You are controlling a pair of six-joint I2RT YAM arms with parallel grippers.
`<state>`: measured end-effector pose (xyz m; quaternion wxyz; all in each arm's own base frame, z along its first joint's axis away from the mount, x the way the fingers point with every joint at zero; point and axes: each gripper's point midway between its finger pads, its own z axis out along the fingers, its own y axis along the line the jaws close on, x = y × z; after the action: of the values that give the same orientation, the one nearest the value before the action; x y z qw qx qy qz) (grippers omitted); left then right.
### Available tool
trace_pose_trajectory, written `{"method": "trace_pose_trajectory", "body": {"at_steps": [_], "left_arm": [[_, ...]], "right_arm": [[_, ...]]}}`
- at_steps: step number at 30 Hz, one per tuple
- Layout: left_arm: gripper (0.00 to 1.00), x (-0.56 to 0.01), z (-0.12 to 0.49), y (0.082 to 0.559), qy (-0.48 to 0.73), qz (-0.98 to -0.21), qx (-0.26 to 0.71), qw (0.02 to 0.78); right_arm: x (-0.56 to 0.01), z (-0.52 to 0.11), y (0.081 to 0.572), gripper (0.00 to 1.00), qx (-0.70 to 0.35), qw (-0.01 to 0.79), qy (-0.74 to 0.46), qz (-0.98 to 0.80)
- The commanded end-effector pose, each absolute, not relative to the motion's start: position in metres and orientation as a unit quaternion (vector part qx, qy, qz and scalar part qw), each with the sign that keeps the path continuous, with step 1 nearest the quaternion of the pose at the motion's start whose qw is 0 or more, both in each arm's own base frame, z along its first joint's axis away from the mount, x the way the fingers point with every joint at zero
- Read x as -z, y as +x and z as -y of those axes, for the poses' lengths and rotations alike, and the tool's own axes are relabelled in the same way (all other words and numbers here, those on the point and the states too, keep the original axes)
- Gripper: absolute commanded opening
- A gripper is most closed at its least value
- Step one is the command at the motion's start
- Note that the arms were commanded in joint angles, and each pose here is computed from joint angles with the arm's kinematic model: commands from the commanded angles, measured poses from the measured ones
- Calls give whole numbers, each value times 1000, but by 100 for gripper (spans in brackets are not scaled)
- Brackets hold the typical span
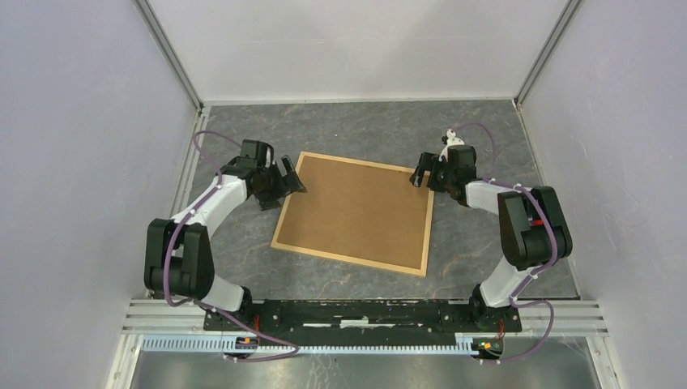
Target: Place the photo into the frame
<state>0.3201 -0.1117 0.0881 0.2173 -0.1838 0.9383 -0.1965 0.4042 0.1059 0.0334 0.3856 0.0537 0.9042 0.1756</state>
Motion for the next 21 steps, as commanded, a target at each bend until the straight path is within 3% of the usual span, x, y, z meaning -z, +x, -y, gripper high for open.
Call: {"method": "trace_pose_trajectory", "body": {"at_steps": [1,21], "left_arm": [[100,-82,119,321,-143,-951,185,204],[100,-52,125,319,-141,-961,176,159]], "right_arm": [[-33,-115,405,93,-193,375,33,-906],[-33,-120,404,93,-207,372,29,-905]]}}
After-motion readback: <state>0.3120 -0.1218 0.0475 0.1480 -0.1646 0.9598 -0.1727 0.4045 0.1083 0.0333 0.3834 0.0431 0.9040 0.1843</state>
